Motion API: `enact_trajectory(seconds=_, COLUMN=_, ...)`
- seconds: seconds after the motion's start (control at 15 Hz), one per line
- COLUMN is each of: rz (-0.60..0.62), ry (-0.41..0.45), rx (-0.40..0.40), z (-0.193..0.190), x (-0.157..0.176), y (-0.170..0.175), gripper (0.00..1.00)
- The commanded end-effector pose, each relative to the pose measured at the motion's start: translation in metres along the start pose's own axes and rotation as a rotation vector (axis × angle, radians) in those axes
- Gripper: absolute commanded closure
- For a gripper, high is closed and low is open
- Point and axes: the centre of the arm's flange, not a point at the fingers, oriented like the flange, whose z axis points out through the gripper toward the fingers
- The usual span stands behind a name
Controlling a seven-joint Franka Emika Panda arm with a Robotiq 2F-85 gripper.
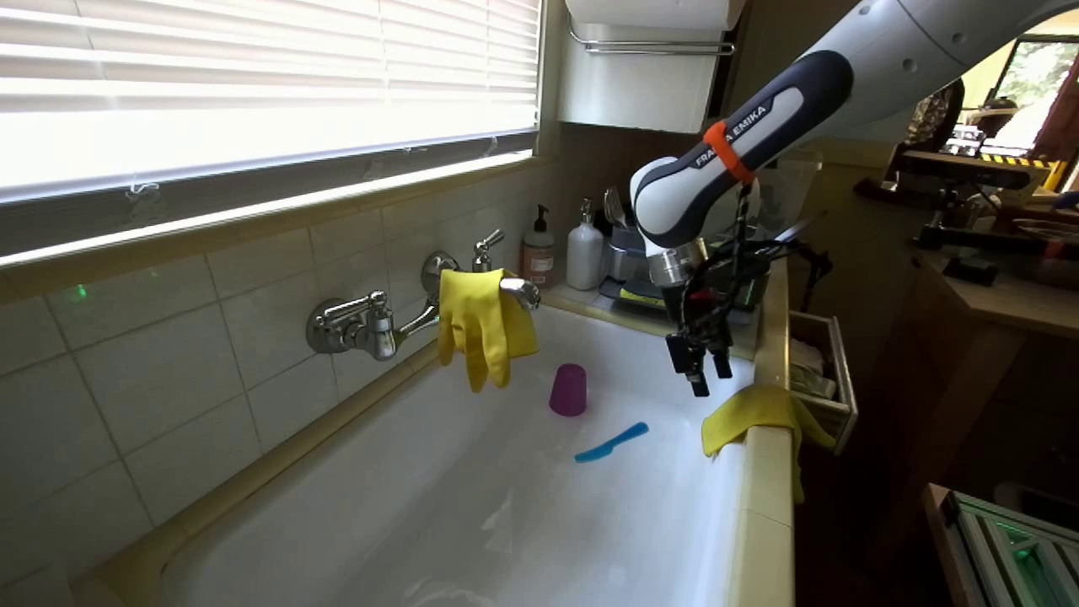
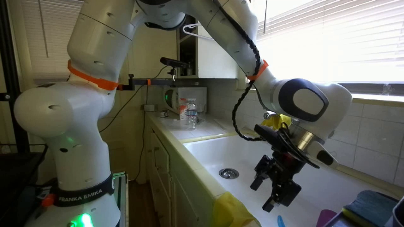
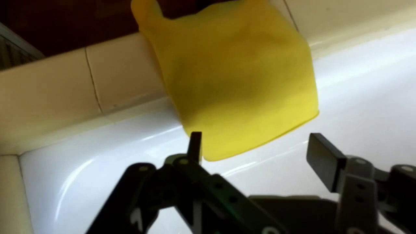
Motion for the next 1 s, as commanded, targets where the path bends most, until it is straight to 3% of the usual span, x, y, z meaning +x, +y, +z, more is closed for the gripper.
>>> enact_trajectory(seconds=0.0, rz=0.073, ry=-0.044, rx=0.003, z=-0.010, x=-0.021, y=-0.011, gripper=0.00)
enact_trajectory(seconds=0.4, rz=0.280, ry=0.014, rx=-0.017, z=-0.017, x=-0.046, y=-0.019, gripper=0.00)
enact_trajectory(seconds=0.93, rz=0.419, ry=-0.016, rx=-0.037, z=0.008, x=-0.067, y=-0.015, gripper=0.00)
